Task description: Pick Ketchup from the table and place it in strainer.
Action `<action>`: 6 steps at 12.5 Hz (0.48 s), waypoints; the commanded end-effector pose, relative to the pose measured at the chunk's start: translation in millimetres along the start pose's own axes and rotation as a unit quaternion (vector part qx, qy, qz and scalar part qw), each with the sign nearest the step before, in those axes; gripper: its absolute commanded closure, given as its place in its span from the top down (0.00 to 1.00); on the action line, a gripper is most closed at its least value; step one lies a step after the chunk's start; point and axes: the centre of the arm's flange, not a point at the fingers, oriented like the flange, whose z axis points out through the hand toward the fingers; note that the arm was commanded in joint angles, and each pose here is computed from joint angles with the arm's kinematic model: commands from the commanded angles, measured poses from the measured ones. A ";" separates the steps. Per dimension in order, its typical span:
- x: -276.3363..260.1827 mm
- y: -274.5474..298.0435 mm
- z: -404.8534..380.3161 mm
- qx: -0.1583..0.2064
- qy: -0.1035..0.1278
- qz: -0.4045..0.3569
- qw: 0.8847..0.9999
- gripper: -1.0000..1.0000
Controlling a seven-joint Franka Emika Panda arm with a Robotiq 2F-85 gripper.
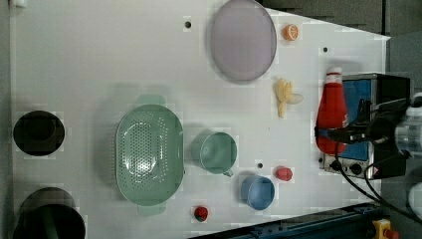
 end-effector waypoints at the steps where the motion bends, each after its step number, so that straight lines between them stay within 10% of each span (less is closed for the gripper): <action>1: 2.9 -72.9 15.6 -0.006 -0.032 0.010 0.999 0.60; 6: 2.9 -179.7 23.7 -0.009 -0.036 0.085 0.996 0.60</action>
